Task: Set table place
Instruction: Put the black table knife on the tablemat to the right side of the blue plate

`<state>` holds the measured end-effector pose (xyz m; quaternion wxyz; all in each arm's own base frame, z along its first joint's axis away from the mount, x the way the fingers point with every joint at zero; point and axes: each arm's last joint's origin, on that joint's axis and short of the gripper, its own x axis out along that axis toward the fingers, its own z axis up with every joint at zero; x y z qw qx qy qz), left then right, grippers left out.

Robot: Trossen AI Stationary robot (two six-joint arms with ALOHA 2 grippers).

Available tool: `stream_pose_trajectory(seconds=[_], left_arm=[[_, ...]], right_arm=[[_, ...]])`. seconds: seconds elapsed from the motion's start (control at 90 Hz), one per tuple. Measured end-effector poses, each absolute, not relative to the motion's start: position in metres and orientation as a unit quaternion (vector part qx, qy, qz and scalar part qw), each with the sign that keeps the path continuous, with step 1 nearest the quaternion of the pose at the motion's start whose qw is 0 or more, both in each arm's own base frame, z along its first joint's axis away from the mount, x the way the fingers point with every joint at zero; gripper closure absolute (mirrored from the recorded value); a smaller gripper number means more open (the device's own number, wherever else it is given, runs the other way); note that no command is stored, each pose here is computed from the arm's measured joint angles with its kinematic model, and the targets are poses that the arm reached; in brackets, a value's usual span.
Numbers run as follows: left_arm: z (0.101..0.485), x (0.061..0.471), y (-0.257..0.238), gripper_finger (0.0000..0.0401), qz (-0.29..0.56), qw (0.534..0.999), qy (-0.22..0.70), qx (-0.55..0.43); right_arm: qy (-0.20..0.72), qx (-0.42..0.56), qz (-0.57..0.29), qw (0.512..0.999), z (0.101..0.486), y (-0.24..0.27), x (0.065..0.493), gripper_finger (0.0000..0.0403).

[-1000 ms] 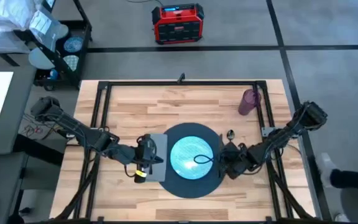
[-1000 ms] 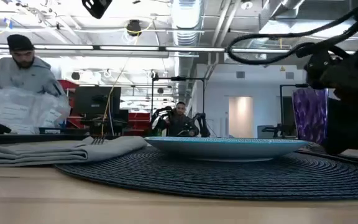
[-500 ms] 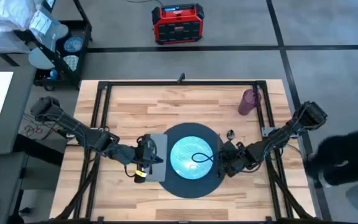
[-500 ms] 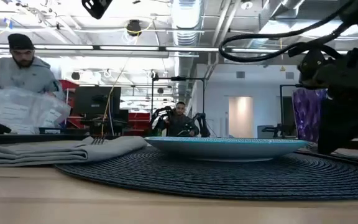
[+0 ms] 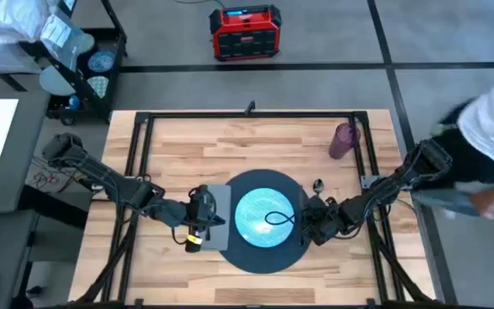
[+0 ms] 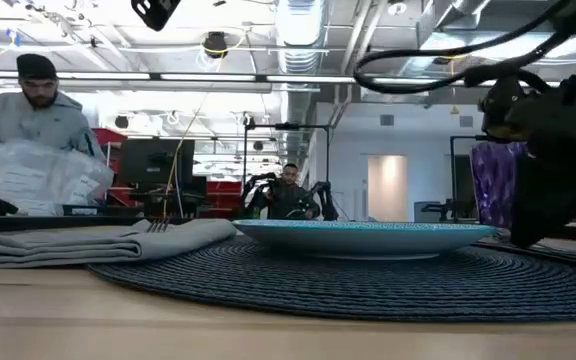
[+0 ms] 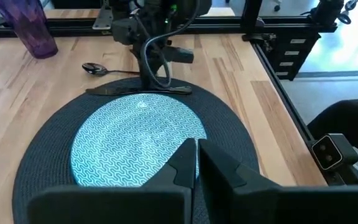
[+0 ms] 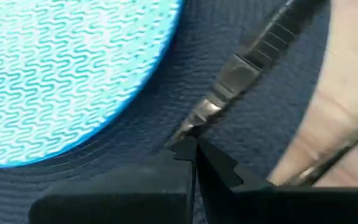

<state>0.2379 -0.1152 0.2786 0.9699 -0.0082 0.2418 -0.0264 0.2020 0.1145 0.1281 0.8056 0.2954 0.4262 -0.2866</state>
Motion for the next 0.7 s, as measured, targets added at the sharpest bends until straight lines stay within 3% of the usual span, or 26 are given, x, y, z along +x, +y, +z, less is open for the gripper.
stream_pose_trajectory(seconds=[0.7], left_arm=[[0.2769, 0.2370, -0.1148, 0.0401, -0.023, 0.968, 0.251, -0.012]], right_arm=[[0.416, 0.314, -0.262, 0.812, 0.1295, 0.1238, 0.2025, 0.0403]])
